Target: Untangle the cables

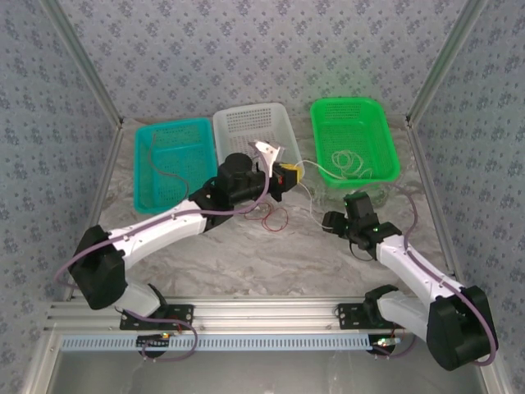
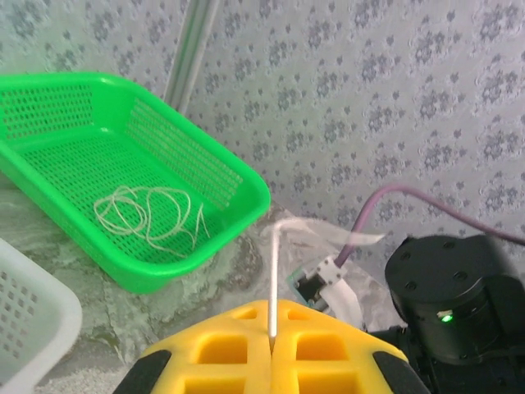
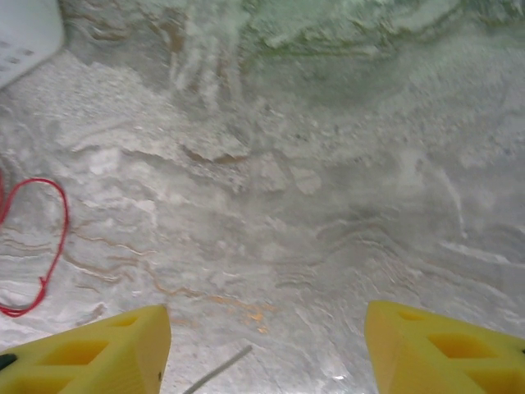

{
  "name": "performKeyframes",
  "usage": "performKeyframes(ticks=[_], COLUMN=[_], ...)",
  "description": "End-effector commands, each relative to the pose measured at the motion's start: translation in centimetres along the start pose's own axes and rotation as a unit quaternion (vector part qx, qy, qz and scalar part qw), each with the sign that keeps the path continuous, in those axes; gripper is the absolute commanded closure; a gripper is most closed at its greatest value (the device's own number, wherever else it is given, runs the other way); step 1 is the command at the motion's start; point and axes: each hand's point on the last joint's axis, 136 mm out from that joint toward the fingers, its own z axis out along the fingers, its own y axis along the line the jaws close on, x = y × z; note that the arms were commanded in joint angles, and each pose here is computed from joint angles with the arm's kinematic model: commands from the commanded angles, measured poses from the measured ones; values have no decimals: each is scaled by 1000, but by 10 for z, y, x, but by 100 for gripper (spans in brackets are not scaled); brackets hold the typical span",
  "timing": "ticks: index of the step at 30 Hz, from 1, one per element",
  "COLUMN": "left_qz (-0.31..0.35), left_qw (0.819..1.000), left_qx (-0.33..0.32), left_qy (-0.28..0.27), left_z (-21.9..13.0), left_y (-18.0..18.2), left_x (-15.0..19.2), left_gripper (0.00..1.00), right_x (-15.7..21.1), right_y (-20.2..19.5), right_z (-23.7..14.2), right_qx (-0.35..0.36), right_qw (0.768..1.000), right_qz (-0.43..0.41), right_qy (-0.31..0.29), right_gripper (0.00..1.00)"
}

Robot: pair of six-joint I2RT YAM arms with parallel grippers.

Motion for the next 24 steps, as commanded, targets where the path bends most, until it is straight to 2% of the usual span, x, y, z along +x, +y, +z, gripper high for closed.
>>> performKeyframes(ticks=[1,8,14,17,19,21,23,24], left_qz=[27,35,31,30,28,23,20,17], left_qw=[996,996,993,990,989,989,990,991], left_qx=[-1,-8,-10,-18,-16,-13,-12,-13], left_qy=[-80,-81,-110,-134,-146,-145,-136,-129], left_z=[-22,-29,-31,-32,-31,-26,-21,-19], left_y=[-11,-11,-9,-7,-7,-7,-6,-5], left_x=[-51,-56,-65,-73,-78,-78,-75,-72], left_gripper=[98,98,97,96,96,95,95,95], right_x=[15,18,29,39,43,39,27,17], right_y=[-17,-18,-17,-16,-11,-6,-10,-12], right_z=[2,4,8,11,11,8,-2,-9], right_qx=[28,26,12,3,-10,-21,-2,2], right_qw=[999,998,998,997,996,995,997,999], right_qz=[26,33,34,36,37,26,21,20], right_qy=[30,36,54,74,86,90,69,46], right_gripper=[32,33,40,40,32,16,6,5])
